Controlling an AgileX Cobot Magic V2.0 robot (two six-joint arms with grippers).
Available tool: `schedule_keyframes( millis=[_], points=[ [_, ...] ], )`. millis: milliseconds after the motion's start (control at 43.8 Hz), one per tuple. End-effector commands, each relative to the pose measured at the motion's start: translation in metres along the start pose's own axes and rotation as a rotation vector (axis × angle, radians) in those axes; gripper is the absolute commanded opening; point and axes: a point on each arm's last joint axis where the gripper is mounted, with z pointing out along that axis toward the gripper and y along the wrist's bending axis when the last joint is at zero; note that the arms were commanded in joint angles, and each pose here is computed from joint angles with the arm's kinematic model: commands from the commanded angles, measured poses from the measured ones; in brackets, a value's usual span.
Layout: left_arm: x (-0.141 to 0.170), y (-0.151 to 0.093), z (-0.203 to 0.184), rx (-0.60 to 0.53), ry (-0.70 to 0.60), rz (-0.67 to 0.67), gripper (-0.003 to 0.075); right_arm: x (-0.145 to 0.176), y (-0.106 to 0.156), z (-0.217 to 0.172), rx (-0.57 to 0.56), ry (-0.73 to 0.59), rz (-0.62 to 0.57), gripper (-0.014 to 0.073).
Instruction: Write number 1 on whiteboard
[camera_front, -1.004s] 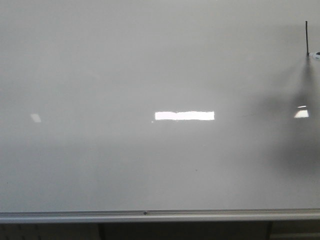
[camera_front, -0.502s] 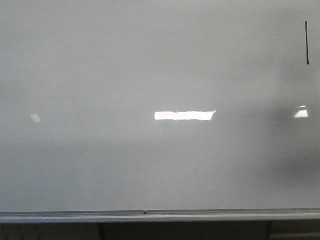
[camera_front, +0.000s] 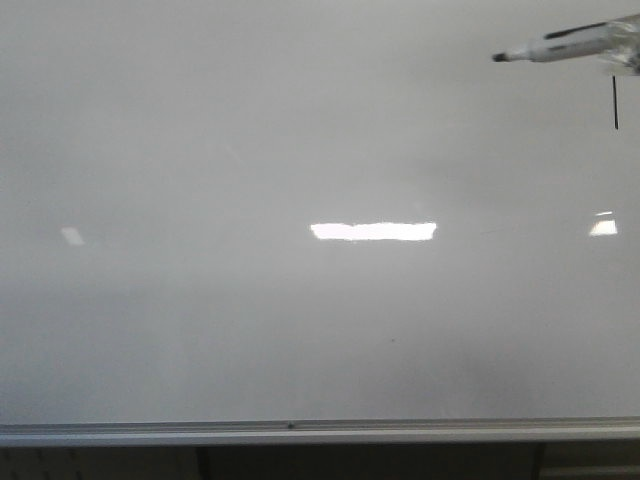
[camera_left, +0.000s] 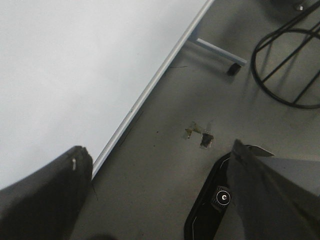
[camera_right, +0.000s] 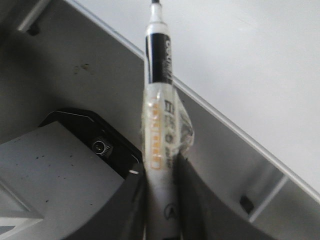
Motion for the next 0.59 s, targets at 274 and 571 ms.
schedule_keyframes(
  millis=[274,571],
  points=[
    [-0.071,-0.022,0.022,0.149,-0.119,0.274,0.0544,-0.010,0.056,-0.006,-0.249,-0.021,-0.294,0.0013],
    [-0.112,-0.030,0.054,0.199,-0.095,0.411,0.0544,-0.010,0.059,-0.006,-0.260,-0.022,-0.308,0.0013]
  ],
)
